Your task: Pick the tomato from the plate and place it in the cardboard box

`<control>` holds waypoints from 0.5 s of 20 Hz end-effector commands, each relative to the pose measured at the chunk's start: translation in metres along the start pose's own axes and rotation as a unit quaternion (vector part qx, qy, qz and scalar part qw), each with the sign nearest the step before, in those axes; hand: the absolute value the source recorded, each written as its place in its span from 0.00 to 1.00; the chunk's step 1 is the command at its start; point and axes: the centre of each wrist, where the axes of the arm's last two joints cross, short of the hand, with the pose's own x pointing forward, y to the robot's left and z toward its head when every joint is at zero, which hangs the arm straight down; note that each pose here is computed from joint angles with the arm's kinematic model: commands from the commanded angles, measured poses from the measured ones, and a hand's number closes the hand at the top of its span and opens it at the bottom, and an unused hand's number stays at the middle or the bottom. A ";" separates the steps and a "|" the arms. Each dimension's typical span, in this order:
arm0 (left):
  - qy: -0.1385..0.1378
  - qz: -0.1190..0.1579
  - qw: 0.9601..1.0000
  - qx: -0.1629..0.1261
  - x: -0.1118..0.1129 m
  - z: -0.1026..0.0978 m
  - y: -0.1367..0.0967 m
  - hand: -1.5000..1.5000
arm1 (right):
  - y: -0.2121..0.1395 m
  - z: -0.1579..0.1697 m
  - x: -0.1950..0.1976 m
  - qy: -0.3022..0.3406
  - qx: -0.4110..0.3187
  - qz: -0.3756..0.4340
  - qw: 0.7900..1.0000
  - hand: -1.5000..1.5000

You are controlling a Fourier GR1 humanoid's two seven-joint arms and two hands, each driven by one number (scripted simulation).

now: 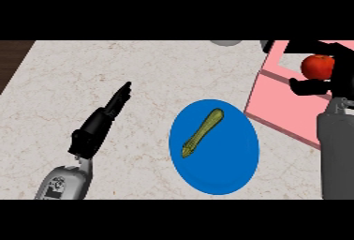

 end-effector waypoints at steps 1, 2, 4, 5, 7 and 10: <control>0.002 0.001 1.000 0.002 0.003 -0.007 0.006 0.50 | 0.008 -0.017 -0.024 0.018 0.029 -0.036 0.999 0.00; -0.001 0.007 1.000 -0.005 0.001 0.013 0.002 0.50 | 0.034 -0.004 -0.023 0.012 0.021 -0.047 0.999 0.00; 0.000 0.005 1.000 -0.002 -0.009 -0.003 0.003 0.50 | 0.018 -0.028 -0.023 -0.008 -0.004 -0.093 0.996 0.00; 0.005 -0.002 1.000 -0.005 0.007 0.002 0.002 0.50 | 0.012 -0.015 -0.013 -0.014 -0.004 -0.123 0.992 0.00; 0.000 0.003 1.000 0.002 0.009 -0.006 -0.001 0.50 | 0.018 -0.003 -0.030 -0.018 -0.063 -0.178 0.982 0.00; 0.003 -0.002 1.000 -0.002 0.001 0.005 -0.005 0.50 | 0.000 -0.014 -0.044 -0.014 -0.113 -0.260 0.959 0.00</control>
